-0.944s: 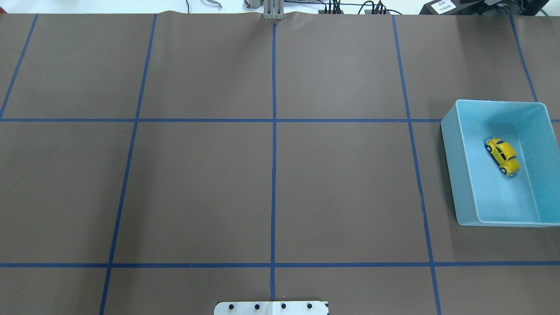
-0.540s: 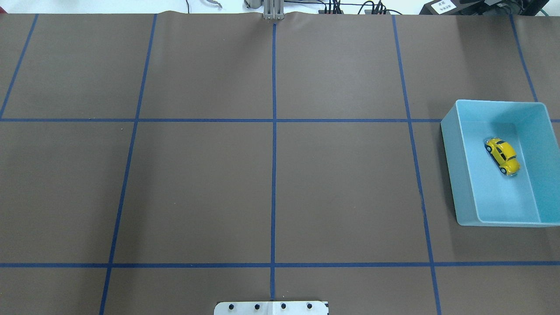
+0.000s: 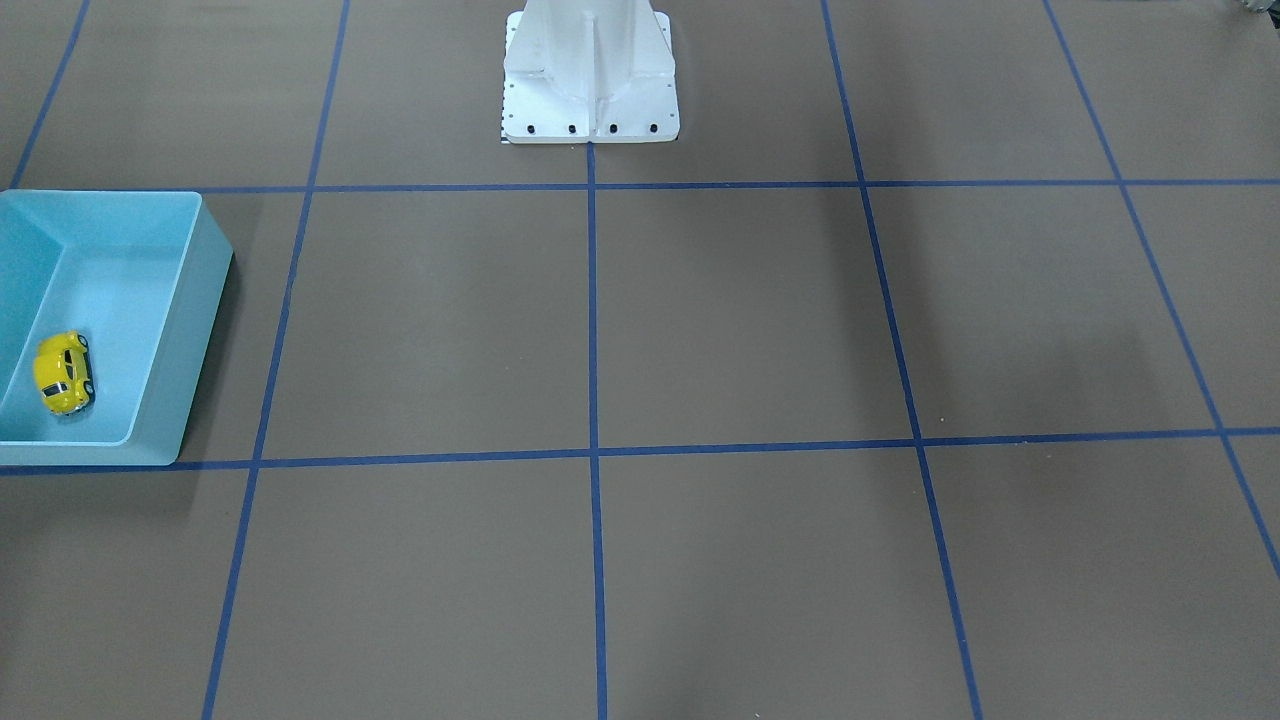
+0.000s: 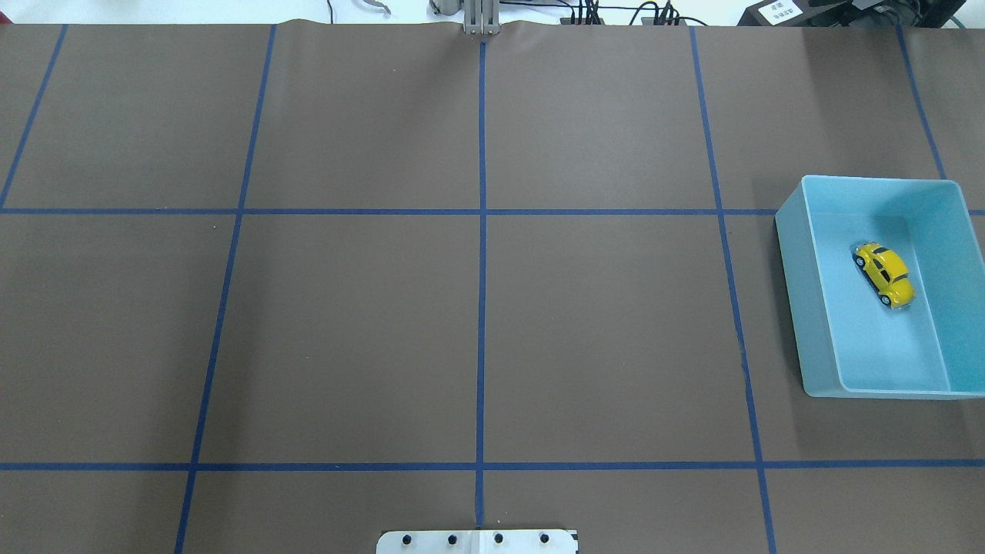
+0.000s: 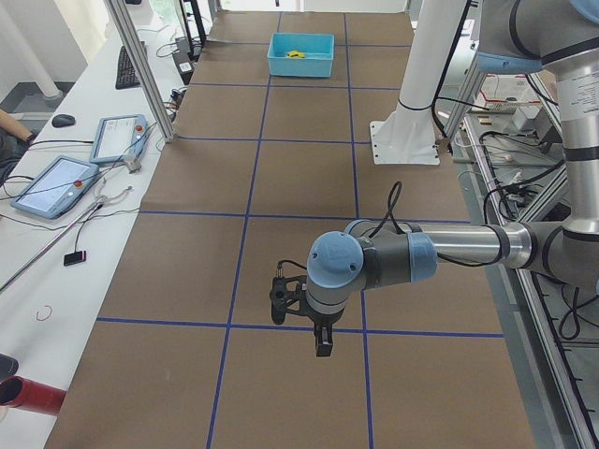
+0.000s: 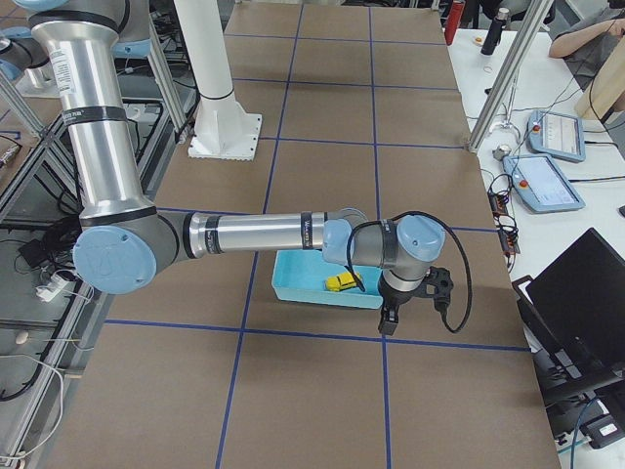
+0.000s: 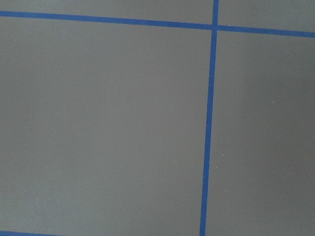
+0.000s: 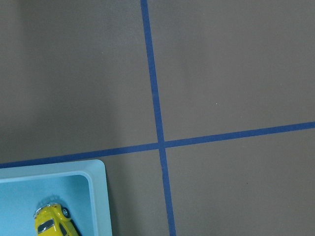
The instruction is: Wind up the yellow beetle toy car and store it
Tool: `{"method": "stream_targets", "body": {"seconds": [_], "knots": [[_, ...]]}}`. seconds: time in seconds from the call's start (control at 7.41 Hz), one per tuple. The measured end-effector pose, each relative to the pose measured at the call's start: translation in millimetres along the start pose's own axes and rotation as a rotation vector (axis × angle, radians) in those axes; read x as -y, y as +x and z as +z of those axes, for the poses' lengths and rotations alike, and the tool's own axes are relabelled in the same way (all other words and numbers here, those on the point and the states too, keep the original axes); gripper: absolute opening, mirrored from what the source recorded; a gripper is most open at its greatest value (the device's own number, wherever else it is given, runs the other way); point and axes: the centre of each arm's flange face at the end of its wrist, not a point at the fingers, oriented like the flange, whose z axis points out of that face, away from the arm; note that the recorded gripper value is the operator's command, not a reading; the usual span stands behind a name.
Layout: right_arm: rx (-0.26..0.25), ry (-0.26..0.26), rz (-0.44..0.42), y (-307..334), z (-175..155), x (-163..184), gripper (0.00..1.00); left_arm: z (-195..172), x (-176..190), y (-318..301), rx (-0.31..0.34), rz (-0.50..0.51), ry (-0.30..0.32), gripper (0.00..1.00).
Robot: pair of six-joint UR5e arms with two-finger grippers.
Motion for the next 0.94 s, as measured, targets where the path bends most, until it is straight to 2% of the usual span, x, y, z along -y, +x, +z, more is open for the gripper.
{"method": "stream_targets", "body": {"seconds": [0.27, 0.54, 0.94], "knots": [[0.001, 0.002, 0.011, 7.2, -1.2, -3.2, 1.00, 24.9, 29.0, 16.1, 0.002, 0.088, -0.027, 1.00], [0.003, 0.006, 0.016, 11.0, -3.0, -4.5, 1.00, 39.1, 60.3, 26.6, 0.002, 0.129, -0.047, 1.00], [0.003, 0.005, 0.021, 13.5, -3.0, -5.3, 1.00, 41.5, 67.3, 28.2, 0.002, 0.136, -0.050, 1.00]]}}
